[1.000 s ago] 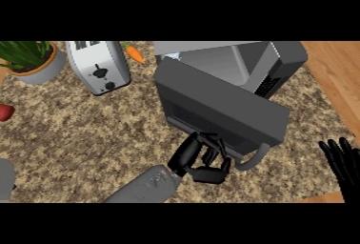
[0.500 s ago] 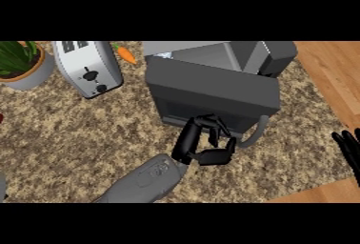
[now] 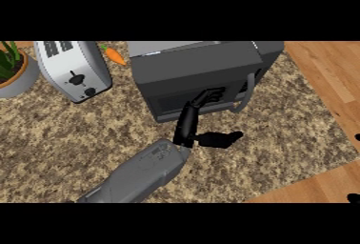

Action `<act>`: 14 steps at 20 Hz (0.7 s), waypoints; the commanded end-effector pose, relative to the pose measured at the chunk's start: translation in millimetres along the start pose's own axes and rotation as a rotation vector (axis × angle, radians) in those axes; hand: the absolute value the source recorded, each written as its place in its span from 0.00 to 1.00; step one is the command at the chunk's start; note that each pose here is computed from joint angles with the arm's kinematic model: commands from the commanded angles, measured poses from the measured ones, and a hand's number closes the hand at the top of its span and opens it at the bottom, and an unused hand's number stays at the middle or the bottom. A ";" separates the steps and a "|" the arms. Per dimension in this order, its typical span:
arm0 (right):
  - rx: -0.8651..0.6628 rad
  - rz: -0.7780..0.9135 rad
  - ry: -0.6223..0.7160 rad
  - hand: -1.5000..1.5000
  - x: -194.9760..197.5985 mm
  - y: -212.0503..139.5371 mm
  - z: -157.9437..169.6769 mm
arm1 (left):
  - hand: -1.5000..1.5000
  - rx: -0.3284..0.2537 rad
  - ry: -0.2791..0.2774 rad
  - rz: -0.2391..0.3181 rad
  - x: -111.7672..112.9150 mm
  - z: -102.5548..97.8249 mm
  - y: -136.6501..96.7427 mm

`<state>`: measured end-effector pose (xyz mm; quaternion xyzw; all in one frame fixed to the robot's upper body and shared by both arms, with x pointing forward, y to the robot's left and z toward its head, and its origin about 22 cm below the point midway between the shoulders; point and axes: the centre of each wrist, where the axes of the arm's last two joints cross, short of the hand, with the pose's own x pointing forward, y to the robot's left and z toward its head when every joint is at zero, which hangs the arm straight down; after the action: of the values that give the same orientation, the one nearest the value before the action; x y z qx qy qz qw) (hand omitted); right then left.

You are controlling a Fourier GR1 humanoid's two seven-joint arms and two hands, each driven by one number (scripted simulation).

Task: Pick up the milk, place it into the microwave and close the microwave

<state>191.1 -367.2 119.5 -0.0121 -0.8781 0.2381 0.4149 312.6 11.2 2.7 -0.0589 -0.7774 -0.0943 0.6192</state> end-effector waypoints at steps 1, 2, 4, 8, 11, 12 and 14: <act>0.009 0.151 -0.029 1.00 12.9 -19.6 -14.9 | 0.00 0.092 -0.022 0.044 17.9 -22.4 3.2; 0.020 0.162 -0.038 1.00 15.6 -20.8 -17.9 | 0.00 0.111 -0.016 0.042 17.6 -22.2 3.1; 0.014 0.190 -0.050 1.00 18.9 -25.6 -22.5 | 0.00 0.129 -0.008 0.061 22.5 -31.2 5.5; 0.013 0.210 -0.053 1.00 16.9 -29.7 -28.4 | 0.00 0.153 -0.009 0.066 21.6 -30.0 4.6; 0.019 0.226 -0.058 1.00 19.4 -31.4 -34.2 | 0.00 0.163 -0.015 0.059 17.5 -27.5 5.0; 0.018 0.234 -0.067 1.00 19.8 -33.5 -38.6 | 0.00 0.157 -0.011 0.065 18.6 -27.7 3.7; 0.022 0.233 -0.068 1.00 19.6 -31.9 -39.7 | 0.00 0.169 -0.019 0.063 18.2 -29.4 4.9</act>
<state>209.5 -375.8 163.4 -0.0962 -0.8812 0.2896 0.3611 317.5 6.0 14.9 -0.0579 -0.7827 -0.0347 0.6188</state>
